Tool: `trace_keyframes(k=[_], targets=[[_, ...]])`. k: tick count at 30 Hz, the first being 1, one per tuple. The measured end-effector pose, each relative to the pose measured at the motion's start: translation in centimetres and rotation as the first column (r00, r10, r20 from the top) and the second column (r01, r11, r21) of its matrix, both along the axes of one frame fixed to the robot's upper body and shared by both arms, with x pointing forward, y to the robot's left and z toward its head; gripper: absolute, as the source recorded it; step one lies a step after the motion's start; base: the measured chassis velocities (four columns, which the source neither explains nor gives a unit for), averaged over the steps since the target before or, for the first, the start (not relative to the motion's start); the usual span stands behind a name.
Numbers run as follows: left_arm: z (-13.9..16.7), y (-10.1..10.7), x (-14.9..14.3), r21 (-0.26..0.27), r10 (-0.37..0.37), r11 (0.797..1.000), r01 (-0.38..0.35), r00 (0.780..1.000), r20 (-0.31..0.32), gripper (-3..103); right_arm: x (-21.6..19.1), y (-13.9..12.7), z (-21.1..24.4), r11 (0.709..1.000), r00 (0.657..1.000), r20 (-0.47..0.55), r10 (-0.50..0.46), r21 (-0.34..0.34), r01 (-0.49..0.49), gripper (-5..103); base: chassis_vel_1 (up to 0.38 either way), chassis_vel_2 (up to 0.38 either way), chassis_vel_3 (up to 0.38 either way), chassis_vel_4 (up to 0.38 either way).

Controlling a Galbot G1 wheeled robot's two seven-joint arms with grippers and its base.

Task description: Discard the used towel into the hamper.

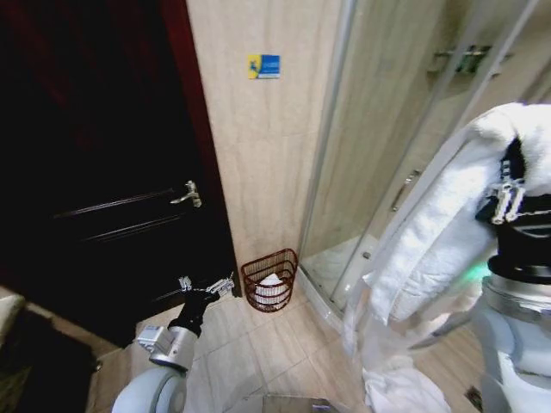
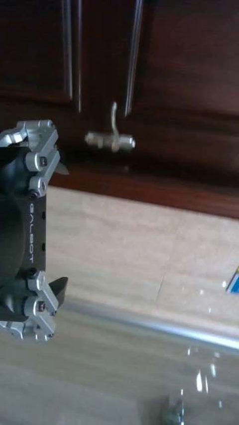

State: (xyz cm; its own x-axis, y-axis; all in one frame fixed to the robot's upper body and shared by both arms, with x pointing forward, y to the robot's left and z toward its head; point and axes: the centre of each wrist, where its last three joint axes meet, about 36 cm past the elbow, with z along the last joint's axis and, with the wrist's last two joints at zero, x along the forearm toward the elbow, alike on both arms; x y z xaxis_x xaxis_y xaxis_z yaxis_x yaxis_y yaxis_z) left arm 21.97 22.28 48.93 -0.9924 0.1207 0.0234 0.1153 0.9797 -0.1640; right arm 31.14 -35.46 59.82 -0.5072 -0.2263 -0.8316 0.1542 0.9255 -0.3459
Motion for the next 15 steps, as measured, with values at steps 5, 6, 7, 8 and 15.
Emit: trace_keyframes(k=[5, 6, 7, 8, 15], targets=[[0.0, 0.0, 0.0, 0.0, 0.0, 1.0, 0.0, 1.0, 0.0, 100, 0.27, -0.08, 0.0, 1.0, 1.0, -0.001, 0.004, 0.002, -0.004, 13, 0.119, 0.124, 0.121, 0.121], [0.0, 0.0, 0.0, 0.0, 0.0, 1.0, 0.0, 1.0, 0.0, 100, 0.36, -0.13, -0.02, 1.0, 1.0, -0.002, 0.005, 0.003, -0.005, 13, 0.13, 0.125, 0.12, 0.135], [0.0, 0.0, 0.0, 0.0, 0.0, 1.0, 0.0, 1.0, 0.0, 100, 0.45, -0.19, -0.03, 1.0, 1.0, -0.002, 0.005, 0.003, -0.005, 13, 0.133, 0.125, 0.126, 0.141], [0.0, 0.0, 0.0, 0.0, 0.0, 1.0, 0.0, 1.0, 0.0, 100, 0.45, -0.19, -0.03, 1.0, 1.0, -0.002, 0.005, 0.003, -0.005, 13, 0.133, 0.125, 0.126, 0.141], [0.0, 0.0, 0.0, 0.0, 0.0, 1.0, 0.0, 1.0, 0.0, 100, 1.0, -0.57, 0.03, 1.0, 1.0, -0.001, 0.005, 0.004, -0.005, 13, 0.125, 0.129, 0.124, 0.12]])
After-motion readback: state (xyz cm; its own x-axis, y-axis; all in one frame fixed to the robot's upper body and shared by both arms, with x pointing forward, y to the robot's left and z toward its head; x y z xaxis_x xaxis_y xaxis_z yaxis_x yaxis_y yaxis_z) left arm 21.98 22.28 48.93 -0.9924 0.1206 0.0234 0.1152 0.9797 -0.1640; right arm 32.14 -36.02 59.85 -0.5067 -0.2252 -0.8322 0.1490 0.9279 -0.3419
